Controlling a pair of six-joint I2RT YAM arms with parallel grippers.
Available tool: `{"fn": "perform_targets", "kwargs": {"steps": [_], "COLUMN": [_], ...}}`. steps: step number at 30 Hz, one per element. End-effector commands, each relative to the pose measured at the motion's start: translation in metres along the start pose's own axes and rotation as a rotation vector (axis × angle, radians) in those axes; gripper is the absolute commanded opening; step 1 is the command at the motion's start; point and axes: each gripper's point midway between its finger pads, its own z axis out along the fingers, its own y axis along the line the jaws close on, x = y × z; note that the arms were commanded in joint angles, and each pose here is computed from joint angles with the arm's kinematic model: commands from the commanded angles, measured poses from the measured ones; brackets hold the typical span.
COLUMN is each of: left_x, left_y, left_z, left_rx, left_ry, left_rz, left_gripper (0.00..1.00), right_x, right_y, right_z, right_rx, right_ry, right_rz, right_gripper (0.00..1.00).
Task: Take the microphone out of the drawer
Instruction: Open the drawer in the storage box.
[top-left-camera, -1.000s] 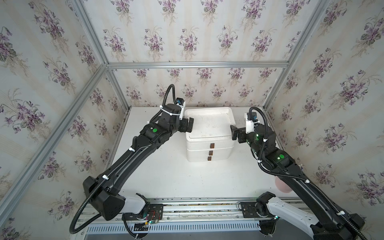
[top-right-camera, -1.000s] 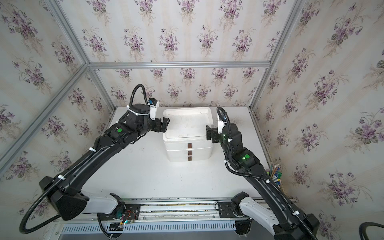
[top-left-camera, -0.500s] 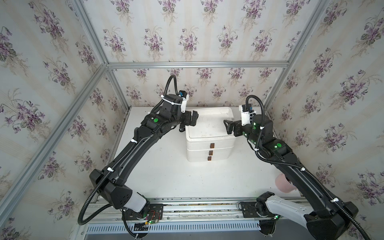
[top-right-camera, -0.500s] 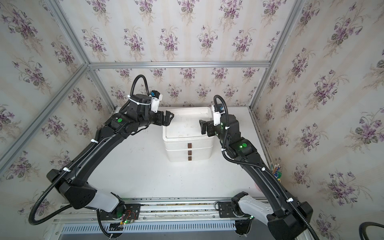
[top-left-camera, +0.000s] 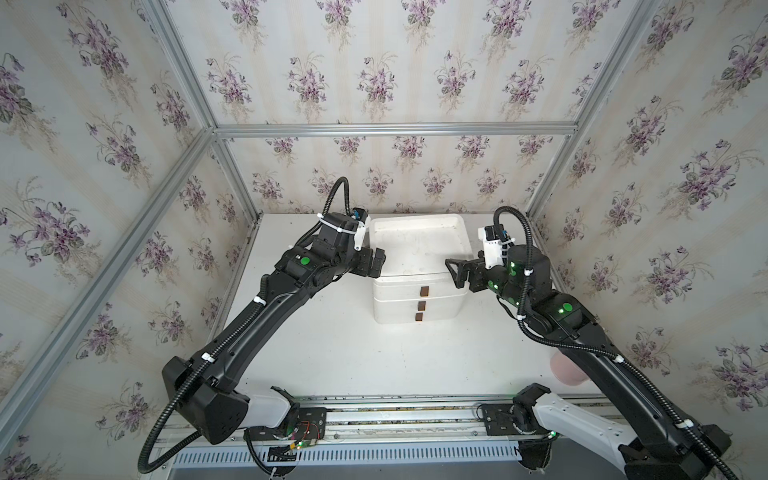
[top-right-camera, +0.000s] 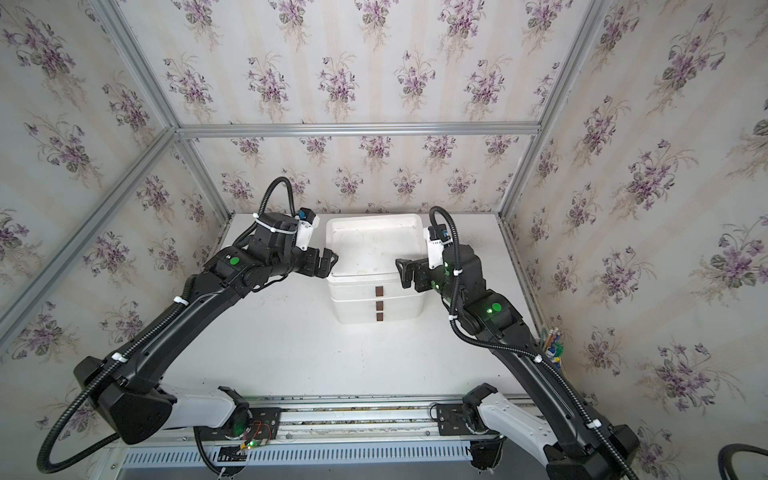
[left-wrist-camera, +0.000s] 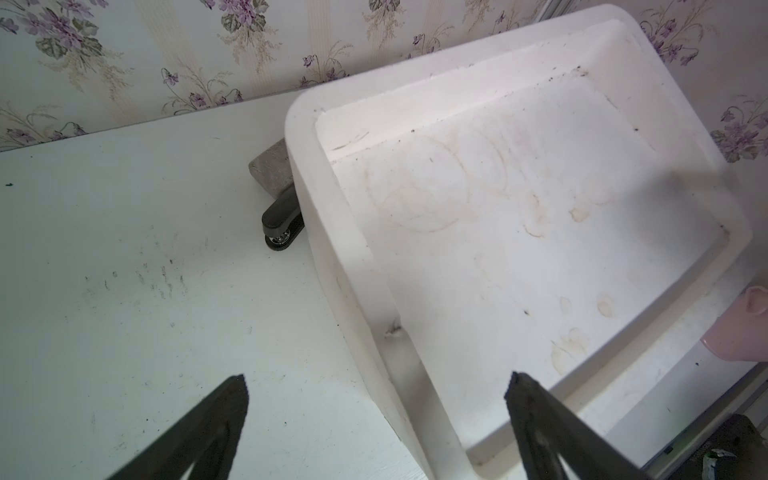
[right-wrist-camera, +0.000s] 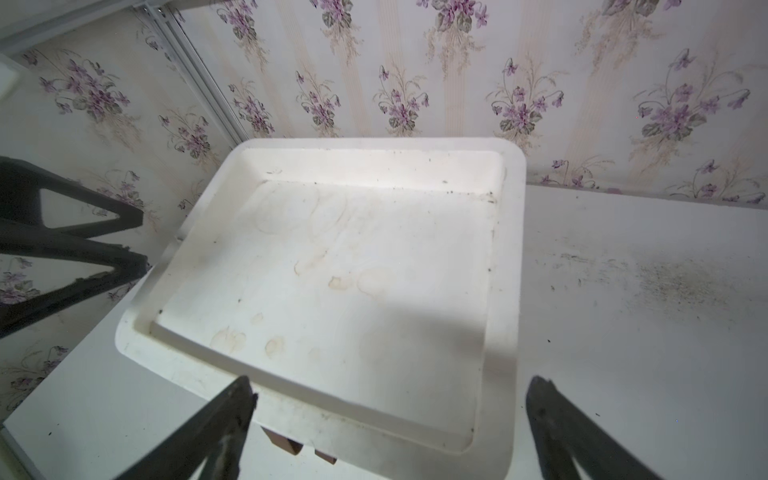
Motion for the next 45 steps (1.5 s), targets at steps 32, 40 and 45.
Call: {"fn": "perform_targets", "kwargs": {"steps": [32,40,45], "left_x": [-0.019,-0.018,-0.013], "left_y": [0.027,0.027,0.025], "left_z": [0.000,0.003,0.012], "left_rx": [0.144,0.155,0.173], "left_ry": [-0.094,-0.086,-0.060], "left_rz": [-0.079,-0.089,-0.106], "left_gripper": [0.99,0.99,0.99], "right_x": [0.095,0.110,0.109], "right_y": [0.094,0.080,0.074], "right_z": [-0.011,-0.003,0.002], "right_rx": [-0.148,-0.143,-0.108], "right_ry": [-0.027,-0.141,-0.178], "right_rz": [0.010,0.095,0.091], "right_gripper": [0.95,0.83,0.74]}}
